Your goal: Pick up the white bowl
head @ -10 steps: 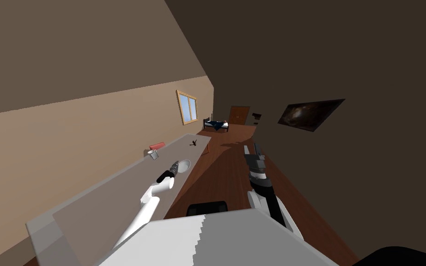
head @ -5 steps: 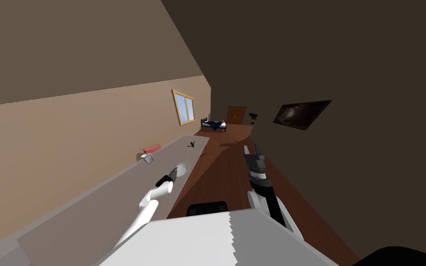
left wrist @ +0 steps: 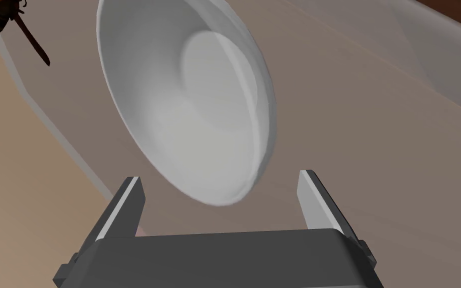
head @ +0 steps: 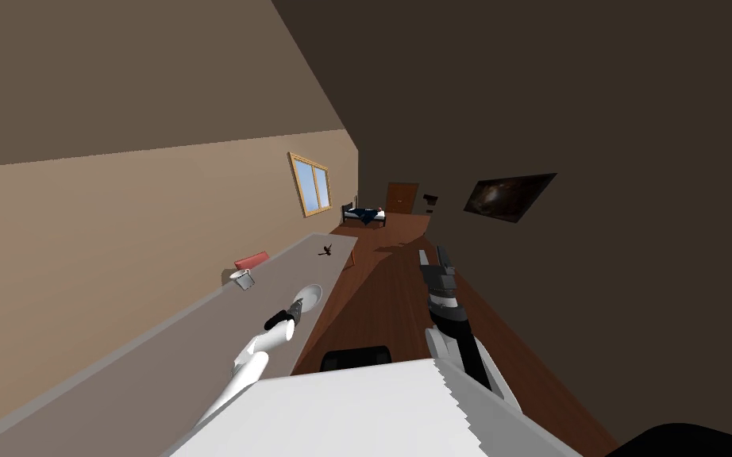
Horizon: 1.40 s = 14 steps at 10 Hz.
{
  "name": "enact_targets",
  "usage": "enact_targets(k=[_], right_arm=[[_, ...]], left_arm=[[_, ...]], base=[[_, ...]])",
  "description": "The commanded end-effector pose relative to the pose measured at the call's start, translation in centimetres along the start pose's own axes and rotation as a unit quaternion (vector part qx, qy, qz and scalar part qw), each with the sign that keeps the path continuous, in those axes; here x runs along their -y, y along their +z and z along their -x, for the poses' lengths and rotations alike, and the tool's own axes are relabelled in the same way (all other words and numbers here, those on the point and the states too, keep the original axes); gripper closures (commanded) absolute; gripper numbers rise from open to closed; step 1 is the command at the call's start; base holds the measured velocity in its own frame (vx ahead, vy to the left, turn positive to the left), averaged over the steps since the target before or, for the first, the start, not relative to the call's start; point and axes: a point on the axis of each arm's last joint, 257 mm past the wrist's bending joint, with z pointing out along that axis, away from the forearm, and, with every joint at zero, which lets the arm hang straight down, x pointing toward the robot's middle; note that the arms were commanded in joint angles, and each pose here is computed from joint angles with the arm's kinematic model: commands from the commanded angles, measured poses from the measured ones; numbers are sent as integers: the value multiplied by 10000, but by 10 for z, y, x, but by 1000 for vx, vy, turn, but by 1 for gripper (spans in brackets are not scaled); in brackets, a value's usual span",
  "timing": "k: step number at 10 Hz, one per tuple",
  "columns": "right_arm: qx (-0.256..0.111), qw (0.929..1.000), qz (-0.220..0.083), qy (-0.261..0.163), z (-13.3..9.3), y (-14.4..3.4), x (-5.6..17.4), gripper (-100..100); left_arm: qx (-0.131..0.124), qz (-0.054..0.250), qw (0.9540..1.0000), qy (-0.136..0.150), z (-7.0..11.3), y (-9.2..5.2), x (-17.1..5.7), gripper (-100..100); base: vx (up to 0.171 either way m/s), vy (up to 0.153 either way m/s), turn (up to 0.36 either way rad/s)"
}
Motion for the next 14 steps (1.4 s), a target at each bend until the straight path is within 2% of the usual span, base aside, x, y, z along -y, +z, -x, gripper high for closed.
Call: enact_targets(k=[1,3,4,5,6,7,10,11,12,14], right_arm=[[0,10000,0,0,0,0,0,0],[0,10000,0,0,0,0,0,0],[0,10000,1,0,0,0,0,0],[0,10000,1,1,0,0,0,0],[0,10000,1,0,0,0,0,0],[0,10000,1,1,0,0,0,0],[0,10000,0,0,0,0,0,0],[0,10000,0,0,0,0,0,0],[0,10000,0,0,0,0,0,0],[0,10000,1,1,0,0,0,0]], left_arm=[[-19,233,9997,-65,-4,1,-24,-100],[-19,233,9997,-65,-4,1,-24,-100],[-34,355,9993,-96,-6,1,-37,-100],[-28,303,9995,-82,-5,1,-31,-100],[-28,309,9995,-83,-5,1,-32,0],[-26,306,9995,-87,-9,2,-39,-100],[-28,302,9995,-91,-17,3,-53,-100],[-28,314,9995,-87,-15,3,-50,-100],[-26,302,9995,-90,-15,3,-50,100],[-26,320,9994,-83,-15,3,-52,100]], base=[[86,16,-73],[29,1,-5],[20,-1,-42],[12,1,-11],[0,0,0],[30,23,-3],[61,39,-4],[31,21,-3],[6,4,0],[0,0,0]])
